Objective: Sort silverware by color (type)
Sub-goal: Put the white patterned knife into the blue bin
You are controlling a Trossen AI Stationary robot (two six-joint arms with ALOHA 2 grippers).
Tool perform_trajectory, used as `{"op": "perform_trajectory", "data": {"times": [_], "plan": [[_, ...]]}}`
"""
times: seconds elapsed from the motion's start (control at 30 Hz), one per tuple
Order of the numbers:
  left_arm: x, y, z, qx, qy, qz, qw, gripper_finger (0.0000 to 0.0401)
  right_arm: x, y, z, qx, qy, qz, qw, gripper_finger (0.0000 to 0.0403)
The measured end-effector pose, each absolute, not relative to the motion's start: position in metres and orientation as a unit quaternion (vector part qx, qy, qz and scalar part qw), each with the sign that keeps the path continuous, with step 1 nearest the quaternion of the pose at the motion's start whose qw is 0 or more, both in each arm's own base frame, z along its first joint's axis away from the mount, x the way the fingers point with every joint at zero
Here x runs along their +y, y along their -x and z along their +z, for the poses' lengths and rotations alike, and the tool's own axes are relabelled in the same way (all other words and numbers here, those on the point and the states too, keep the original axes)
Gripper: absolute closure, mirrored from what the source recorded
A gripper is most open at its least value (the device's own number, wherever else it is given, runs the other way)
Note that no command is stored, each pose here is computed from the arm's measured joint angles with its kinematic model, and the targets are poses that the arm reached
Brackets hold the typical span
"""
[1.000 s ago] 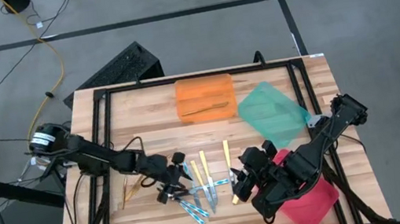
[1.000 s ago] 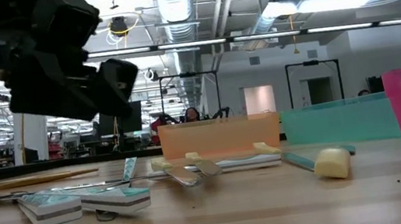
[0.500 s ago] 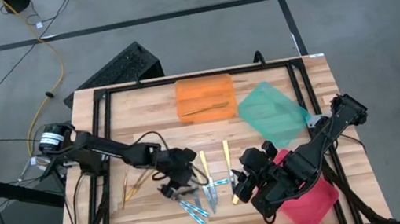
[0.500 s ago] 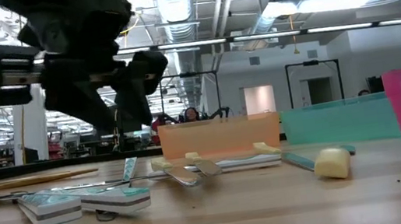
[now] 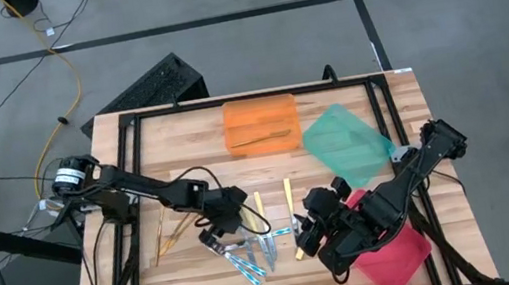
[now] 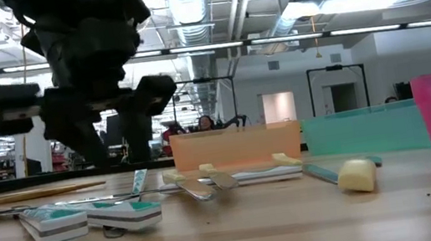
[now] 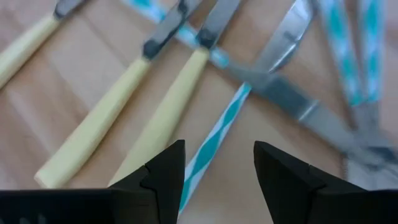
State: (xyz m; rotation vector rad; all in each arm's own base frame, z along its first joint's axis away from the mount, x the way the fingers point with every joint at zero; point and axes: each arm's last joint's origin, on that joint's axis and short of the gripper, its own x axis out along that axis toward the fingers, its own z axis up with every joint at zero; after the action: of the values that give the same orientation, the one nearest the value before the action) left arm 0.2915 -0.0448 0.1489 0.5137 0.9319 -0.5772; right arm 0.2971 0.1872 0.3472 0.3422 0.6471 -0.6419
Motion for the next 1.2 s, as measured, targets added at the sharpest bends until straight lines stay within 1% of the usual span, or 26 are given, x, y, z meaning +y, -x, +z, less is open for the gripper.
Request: {"op": "perform_trajectory", "data": {"times": [0.1, 0.27, 0.4, 0.47, 0.67, 0.77, 0.97, 1.0, 1.2], "plan": [[-0.043, -0.294, 0.150, 0.428, -0.245, -0.266, 0.828, 0.0227, 0.187, -0.297, 0.347, 0.310, -0.166, -0.308, 0.884, 0.0175], [-0.042, -0.292, 0.149, 0.427, -0.249, -0.292, 0.819, 0.0227, 0.188, -0.297, 0.347, 0.309, -0.167, -0.307, 0.884, 0.0175], [-0.040, -0.293, 0.140, 0.435, -0.255, -0.300, 0.810, 0.0227, 0.187, -0.297, 0.347, 0.310, -0.166, -0.308, 0.884, 0.0175], [-0.039, -0.299, 0.135, 0.427, -0.259, -0.297, 0.814, 0.0227, 0.187, -0.297, 0.347, 0.310, -0.166, -0.307, 0.884, 0.0175], [-0.033, -0.305, 0.116, 0.452, -0.235, -0.299, 0.807, 0.0233, 0.188, -0.297, 0.347, 0.313, -0.168, -0.305, 0.883, 0.0175], [-0.032, -0.304, 0.112, 0.462, -0.227, -0.303, 0.802, 0.0264, 0.188, -0.297, 0.347, 0.314, -0.168, -0.305, 0.883, 0.0175], [-0.031, -0.305, 0.110, 0.472, -0.217, -0.285, 0.805, 0.0378, 0.188, -0.297, 0.347, 0.314, -0.169, -0.304, 0.883, 0.0175], [-0.031, -0.305, 0.110, 0.475, -0.213, -0.279, 0.807, 0.0384, 0.188, -0.297, 0.347, 0.314, -0.170, -0.304, 0.883, 0.0175], [-0.031, -0.303, 0.116, 0.486, -0.198, -0.240, 0.816, 0.0384, 0.191, -0.297, 0.347, 0.313, -0.177, -0.299, 0.884, 0.0175]]}}
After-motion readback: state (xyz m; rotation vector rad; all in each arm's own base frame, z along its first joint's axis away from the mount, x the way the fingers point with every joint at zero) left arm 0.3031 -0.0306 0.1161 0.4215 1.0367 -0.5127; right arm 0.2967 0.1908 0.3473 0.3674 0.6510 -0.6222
